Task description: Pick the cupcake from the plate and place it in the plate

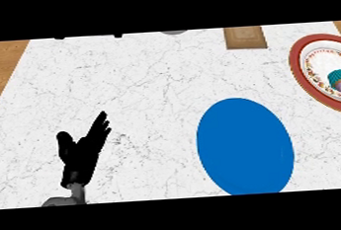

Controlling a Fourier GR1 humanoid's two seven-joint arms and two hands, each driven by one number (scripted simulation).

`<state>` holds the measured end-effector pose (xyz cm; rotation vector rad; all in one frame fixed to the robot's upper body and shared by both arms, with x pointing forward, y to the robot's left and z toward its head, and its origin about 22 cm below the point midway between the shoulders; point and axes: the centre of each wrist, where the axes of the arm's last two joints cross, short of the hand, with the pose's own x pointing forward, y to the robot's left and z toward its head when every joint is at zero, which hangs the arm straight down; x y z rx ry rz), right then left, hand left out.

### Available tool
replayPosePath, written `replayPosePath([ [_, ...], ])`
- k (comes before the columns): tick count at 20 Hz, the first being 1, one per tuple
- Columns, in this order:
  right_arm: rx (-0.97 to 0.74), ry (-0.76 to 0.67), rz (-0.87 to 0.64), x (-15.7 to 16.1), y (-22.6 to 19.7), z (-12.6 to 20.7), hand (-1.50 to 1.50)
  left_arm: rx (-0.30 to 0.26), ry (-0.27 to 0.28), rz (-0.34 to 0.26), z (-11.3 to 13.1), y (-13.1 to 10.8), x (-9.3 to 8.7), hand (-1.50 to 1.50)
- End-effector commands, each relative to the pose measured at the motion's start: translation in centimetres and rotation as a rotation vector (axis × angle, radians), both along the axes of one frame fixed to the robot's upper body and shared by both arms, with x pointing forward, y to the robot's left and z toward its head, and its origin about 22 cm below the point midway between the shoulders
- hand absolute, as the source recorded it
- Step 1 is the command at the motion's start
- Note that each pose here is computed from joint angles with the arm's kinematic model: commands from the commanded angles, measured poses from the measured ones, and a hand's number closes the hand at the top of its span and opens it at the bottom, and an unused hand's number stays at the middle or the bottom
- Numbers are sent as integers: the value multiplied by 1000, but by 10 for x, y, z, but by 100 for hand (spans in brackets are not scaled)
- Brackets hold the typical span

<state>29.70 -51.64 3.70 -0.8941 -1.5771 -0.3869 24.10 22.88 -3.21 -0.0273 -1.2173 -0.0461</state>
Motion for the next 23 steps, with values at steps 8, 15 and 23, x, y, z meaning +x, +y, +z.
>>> replayPosePath([
  [8, 30, 30, 249, -86, -43, -31, -150, -22, 16, 2, -21, -1, -22, 0],
  [15, -13, 133, 267, -105, -42, -47, -150, -2, 19, 33, 1, 7, -17, 0],
  [23, -45, 159, 248, -120, -35, -67, -150, -17, 28, 46, -4, 15, -14, 0],
])
